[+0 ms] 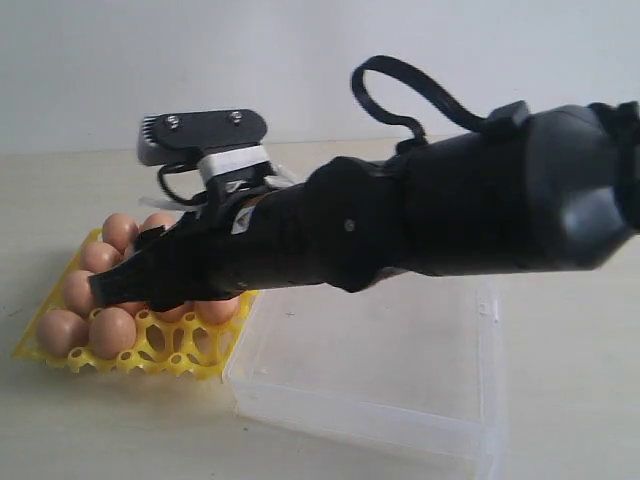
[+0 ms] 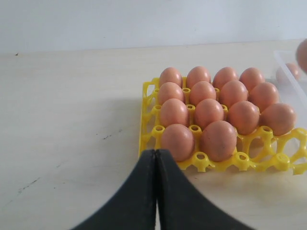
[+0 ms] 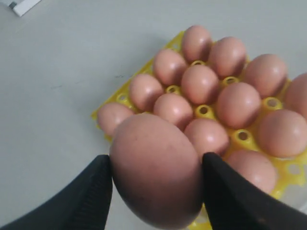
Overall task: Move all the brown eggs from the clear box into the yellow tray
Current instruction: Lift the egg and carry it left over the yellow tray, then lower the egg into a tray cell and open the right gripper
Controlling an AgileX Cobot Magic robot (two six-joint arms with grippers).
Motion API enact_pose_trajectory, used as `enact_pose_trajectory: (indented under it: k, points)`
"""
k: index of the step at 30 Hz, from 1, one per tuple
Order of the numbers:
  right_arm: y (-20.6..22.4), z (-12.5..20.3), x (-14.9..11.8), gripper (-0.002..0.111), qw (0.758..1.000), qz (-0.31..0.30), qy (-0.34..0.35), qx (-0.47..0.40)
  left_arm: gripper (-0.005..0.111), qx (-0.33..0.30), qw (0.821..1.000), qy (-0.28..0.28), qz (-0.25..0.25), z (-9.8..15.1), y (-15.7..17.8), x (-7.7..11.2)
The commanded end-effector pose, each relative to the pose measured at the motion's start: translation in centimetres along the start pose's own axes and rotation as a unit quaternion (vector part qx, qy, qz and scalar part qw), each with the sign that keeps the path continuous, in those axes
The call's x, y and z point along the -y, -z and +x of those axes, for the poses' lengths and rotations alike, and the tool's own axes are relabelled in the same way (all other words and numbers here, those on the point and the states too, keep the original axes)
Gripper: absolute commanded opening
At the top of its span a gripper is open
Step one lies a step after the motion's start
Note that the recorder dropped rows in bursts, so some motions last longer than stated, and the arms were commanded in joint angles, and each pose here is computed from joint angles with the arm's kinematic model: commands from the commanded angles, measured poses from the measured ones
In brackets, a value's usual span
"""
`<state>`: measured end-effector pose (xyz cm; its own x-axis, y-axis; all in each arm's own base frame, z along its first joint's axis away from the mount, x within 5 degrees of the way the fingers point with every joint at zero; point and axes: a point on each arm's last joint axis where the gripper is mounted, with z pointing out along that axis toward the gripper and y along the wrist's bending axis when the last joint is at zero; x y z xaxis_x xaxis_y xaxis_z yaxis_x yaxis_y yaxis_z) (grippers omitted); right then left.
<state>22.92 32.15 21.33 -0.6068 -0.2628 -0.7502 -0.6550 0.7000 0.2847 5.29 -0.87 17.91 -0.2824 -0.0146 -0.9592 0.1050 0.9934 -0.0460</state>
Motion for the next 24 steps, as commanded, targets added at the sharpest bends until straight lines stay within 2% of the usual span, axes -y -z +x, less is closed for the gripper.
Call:
enact_pose_trajectory:
  k: [1, 6, 12, 20, 24]
  points:
    - [-2.1, -0.3, -1.3, 0.0, 0.995, -0.019, 0.063, -0.076, 0.0, 0.01, 1.0, 0.0, -0.001, -0.2, 0.1, 0.0]
    - [-4.0, -0.2, -1.3, 0.0, 0.973, -0.027, 0.121, -0.195, 0.0, 0.01, 1.0, 0.0, -0.001, -0.2, 0.1, 0.0]
    - [-5.0, -0.9, -0.7, 0.0, 0.949, -0.033, 0.147, -0.277, 0.0, 0.01, 1.0, 0.0, -0.001, -0.2, 0.1, 0.0]
    - [-6.0, -2.6, -1.0, 0.0, 0.939, -0.034, 0.175, -0.294, 0.0, 0.01, 1.0, 0.0, -0.001, -0.2, 0.1, 0.0]
    - [-7.1, -2.9, -1.0, 0.0, 0.924, -0.037, 0.201, -0.323, 0.0, 0.01, 1.0, 0.0, -0.001, -0.2, 0.1, 0.0]
